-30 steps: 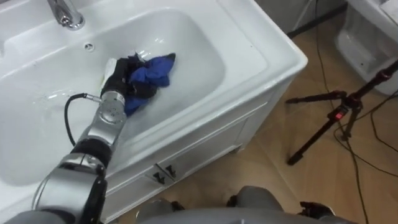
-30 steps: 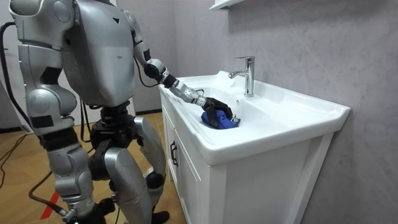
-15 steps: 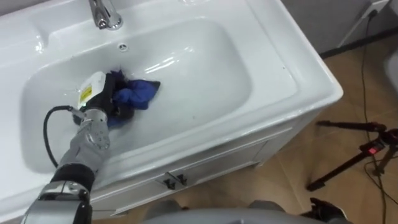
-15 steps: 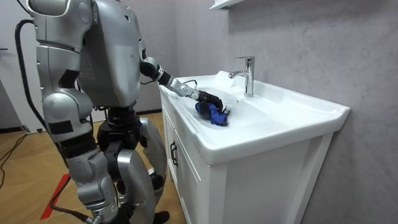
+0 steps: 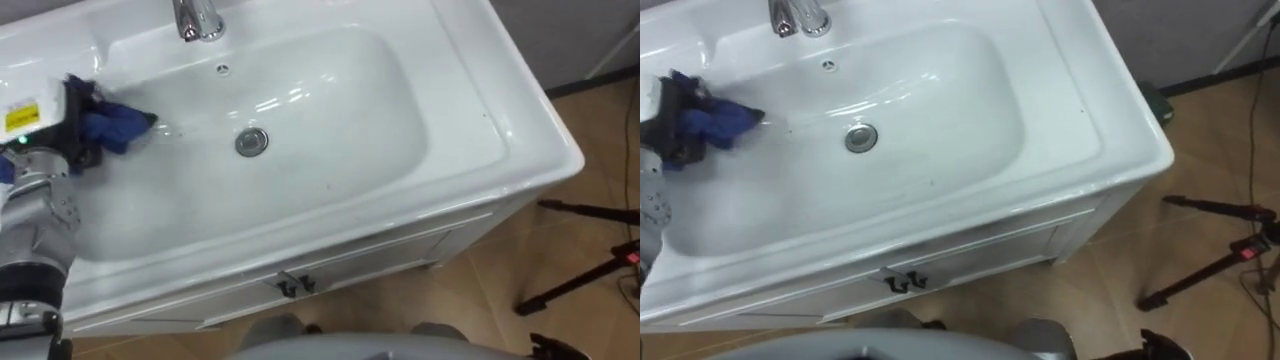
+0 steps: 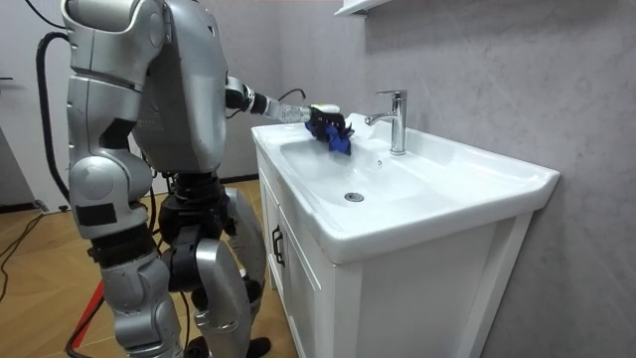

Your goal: Wipe basin

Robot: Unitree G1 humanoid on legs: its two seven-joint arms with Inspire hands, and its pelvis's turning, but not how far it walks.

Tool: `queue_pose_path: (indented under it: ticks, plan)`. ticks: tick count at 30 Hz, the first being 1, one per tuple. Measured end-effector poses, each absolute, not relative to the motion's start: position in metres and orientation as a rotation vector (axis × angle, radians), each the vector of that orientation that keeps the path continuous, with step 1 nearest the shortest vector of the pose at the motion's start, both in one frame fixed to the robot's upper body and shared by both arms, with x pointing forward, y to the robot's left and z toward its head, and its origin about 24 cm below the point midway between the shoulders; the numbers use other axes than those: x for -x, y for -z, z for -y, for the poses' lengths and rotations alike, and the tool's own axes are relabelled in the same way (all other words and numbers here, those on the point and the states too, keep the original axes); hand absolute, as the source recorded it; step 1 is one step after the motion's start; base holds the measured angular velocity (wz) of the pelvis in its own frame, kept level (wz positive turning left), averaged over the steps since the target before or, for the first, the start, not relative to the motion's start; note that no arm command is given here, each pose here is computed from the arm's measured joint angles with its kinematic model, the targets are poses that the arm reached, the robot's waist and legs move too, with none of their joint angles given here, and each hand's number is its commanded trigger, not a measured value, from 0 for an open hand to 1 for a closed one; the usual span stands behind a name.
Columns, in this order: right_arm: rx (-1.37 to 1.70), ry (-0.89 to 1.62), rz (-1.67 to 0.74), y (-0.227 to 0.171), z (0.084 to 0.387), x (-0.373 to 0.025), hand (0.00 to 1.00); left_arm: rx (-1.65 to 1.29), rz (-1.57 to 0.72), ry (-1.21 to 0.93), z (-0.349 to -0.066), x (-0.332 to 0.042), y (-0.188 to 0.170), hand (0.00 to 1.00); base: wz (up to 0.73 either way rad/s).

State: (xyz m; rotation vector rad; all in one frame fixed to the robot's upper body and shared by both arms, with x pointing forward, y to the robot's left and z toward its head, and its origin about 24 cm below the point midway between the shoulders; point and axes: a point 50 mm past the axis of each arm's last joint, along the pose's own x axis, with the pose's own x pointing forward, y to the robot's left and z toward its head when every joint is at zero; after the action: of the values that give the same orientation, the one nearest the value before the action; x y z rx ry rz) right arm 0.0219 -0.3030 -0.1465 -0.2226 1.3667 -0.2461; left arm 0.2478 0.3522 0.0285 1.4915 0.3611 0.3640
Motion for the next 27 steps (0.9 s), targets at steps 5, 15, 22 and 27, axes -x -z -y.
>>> queue_pose_path:
  ticks: [5, 15, 22, 27]
  plan:
    - [0.211, 0.269, -1.401, 0.146, 0.307, -0.013, 0.0, -1.536, -0.397, -0.418, -0.364, -0.245, -0.037, 1.0, 0.0]
    - [0.239, 0.252, -1.444, 0.146, 0.307, 0.001, 0.0, -1.569, -0.443, -0.455, -0.37, -0.242, -0.038, 1.0, 0.0]
    - [0.25, 0.245, -1.433, 0.145, 0.308, -0.002, 0.0, -1.568, -0.405, -0.474, -0.367, -0.247, -0.046, 1.0, 0.0]
    - [0.246, 0.253, -1.429, 0.145, 0.309, -0.002, 0.0, -1.571, -0.329, -0.494, -0.36, -0.254, -0.059, 1.0, 0.0]
